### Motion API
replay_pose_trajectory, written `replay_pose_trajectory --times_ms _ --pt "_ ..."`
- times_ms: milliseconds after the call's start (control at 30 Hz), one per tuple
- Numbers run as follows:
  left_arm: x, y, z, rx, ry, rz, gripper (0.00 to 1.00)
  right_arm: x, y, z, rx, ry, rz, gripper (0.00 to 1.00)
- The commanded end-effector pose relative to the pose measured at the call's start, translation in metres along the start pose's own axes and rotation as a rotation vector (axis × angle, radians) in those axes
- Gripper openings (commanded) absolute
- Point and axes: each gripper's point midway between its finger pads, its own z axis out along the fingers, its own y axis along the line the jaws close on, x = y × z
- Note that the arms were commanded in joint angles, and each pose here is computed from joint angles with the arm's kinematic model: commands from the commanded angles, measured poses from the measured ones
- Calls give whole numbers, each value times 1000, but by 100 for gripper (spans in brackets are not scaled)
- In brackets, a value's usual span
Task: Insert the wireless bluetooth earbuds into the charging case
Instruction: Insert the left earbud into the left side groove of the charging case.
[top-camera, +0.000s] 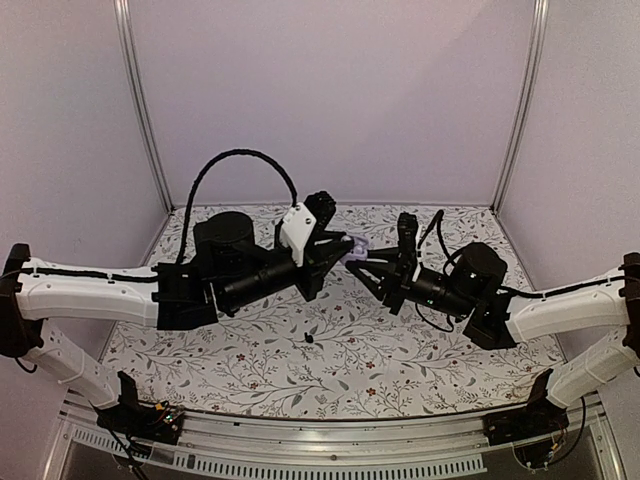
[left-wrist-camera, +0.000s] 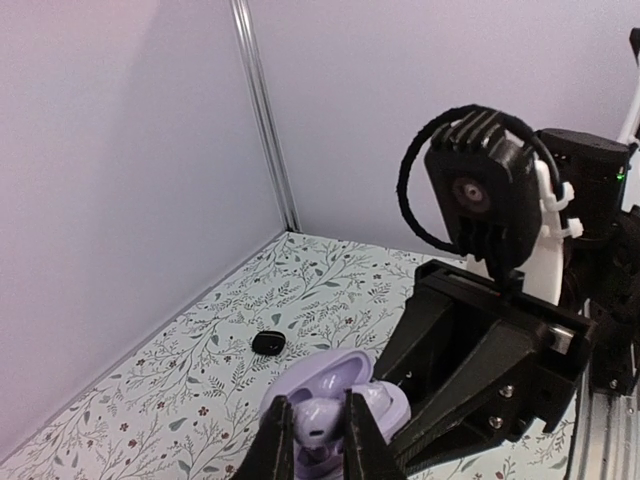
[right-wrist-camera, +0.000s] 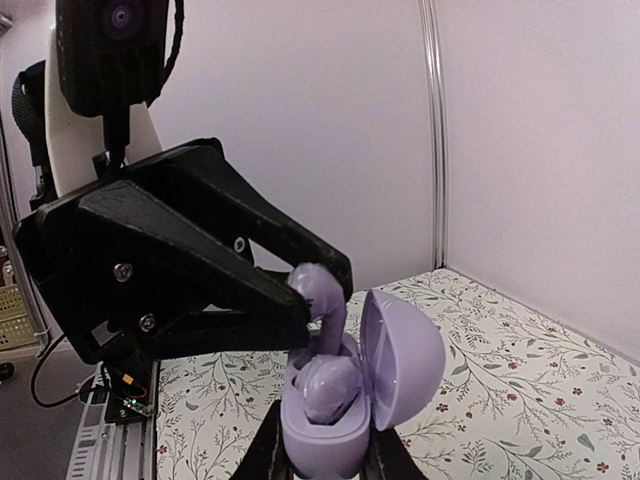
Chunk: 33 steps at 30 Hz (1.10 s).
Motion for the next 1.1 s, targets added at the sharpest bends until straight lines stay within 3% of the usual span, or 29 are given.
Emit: replay_pose_trajectory --times_ms 0,333,633,1067 --pt "13 -11 3 8 54 34 9 -30 -3 -5 37 -95 -7 0" --pt "16 -6 5 -22 79 9 15 -33 -3 -8 42 -105 -29 0" --pt "19 8 7 -111 107 -3 9 -30 -17 -8 123 -90 -34 0" --pt "24 -5 12 -43 119 -29 5 -27 -16 -6 118 -68 -82 0"
